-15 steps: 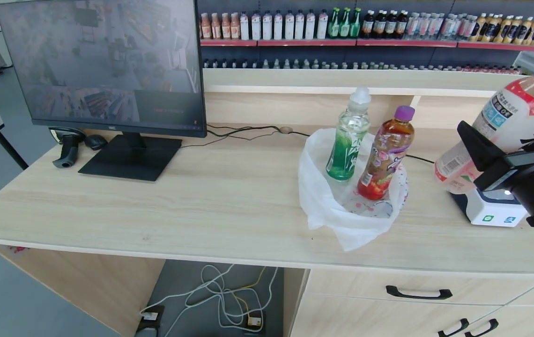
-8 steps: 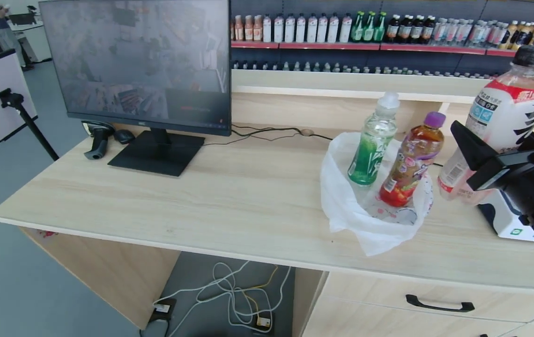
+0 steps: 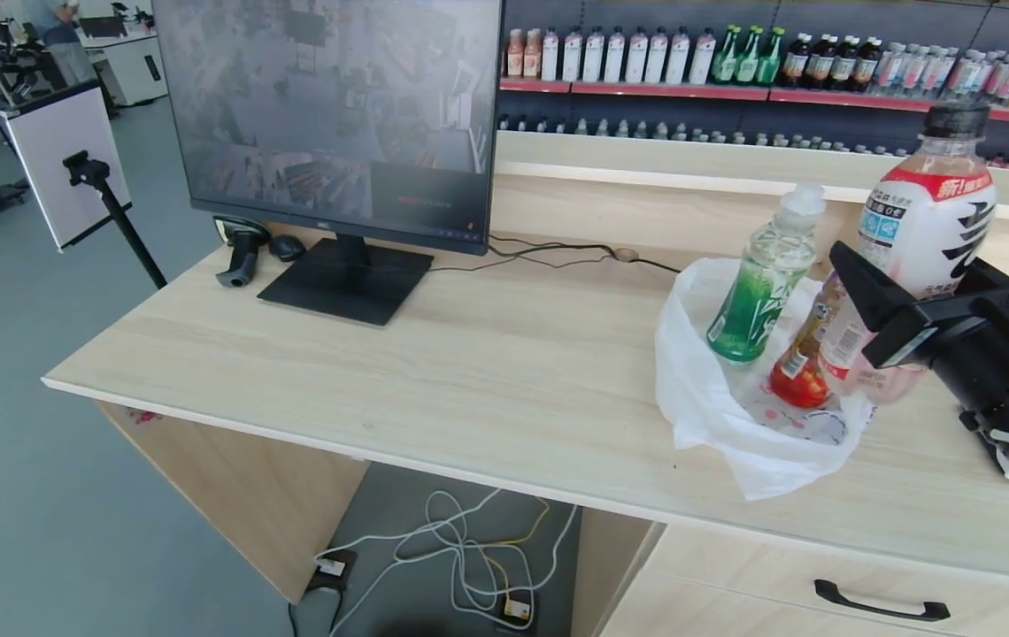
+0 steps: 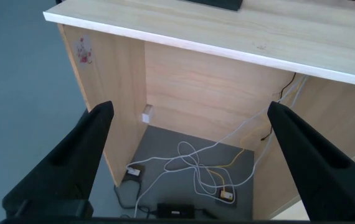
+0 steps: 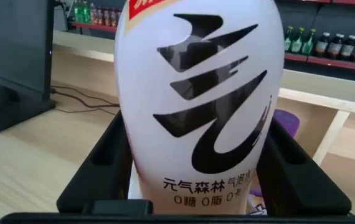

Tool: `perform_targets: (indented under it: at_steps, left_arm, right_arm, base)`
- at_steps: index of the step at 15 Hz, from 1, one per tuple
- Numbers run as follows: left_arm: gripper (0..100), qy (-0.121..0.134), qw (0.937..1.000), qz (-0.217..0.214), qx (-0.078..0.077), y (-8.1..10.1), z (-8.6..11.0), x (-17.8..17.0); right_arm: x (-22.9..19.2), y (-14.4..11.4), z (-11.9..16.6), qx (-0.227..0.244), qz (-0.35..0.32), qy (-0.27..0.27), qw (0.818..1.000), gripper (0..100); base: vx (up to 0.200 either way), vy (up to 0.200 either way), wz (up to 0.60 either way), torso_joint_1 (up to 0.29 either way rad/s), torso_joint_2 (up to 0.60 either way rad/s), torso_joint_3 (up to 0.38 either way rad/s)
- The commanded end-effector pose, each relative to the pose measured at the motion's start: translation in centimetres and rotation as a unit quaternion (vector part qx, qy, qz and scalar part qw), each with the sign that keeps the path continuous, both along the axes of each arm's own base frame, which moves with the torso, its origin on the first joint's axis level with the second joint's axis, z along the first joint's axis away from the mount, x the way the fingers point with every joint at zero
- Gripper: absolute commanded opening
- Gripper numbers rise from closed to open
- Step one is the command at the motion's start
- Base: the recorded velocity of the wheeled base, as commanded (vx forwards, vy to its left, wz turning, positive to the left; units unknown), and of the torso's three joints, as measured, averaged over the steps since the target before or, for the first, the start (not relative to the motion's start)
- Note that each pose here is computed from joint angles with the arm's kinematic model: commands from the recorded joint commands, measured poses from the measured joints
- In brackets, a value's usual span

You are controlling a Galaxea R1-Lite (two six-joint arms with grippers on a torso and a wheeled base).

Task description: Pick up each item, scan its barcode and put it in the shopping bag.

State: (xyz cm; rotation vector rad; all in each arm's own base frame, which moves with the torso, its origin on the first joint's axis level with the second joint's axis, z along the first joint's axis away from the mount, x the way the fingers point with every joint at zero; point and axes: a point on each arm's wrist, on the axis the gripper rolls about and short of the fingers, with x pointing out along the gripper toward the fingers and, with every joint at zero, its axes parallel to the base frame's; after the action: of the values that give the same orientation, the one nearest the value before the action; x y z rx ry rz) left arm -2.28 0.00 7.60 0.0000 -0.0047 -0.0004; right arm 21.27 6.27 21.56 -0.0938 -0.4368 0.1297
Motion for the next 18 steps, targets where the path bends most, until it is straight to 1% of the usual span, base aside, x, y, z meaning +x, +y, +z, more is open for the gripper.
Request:
perform_targets:
  at_steps: [1, 3, 7, 13, 18]
  left_arm:
    - [100, -0.001, 1.0000, 0.000, 0.000, 0.0, 0.0, 0.0]
    - [100, -0.001, 1.0000, 0.000, 0.000, 0.0, 0.0, 0.0]
    - [100, -0.001, 1.0000, 0.000, 0.000, 0.0, 0.0, 0.0]
    - [100, 0.000, 1.0000, 0.000, 0.001, 0.0, 0.0, 0.0]
    - [100, -0.001, 1.0000, 0.000, 0.001, 0.0, 0.0, 0.0]
  right_arm:
    - [0.5, 0.2, -0.5, -0.001, 0.001, 0.011, 1.000, 0]
    - [1.2, 0.4, -1.1, 0.013, 0.009, 0.026, 1.000, 0]
    - [2.0, 1.0, -3.1, 0.006, 0.024, 0.068, 0.997, 0]
    - [3.5, 1.5, -4.6, 0.000, 0.025, 0.096, 0.995, 0]
    - [5.8, 2.1, -5.7, -0.003, 0.022, 0.108, 0.994, 0]
  base:
    - [0.000, 0.000, 0.00, 0.000, 0.00, 0.000]
    - [0.000, 0.000, 0.00, 0.000, 0.00, 0.000]
    - [0.000, 0.000, 0.00, 0.000, 0.00, 0.000]
    - [0.000, 0.000, 0.00, 0.000, 0.00, 0.000]
    - [0.000, 0.000, 0.00, 0.000, 0.00, 0.000]
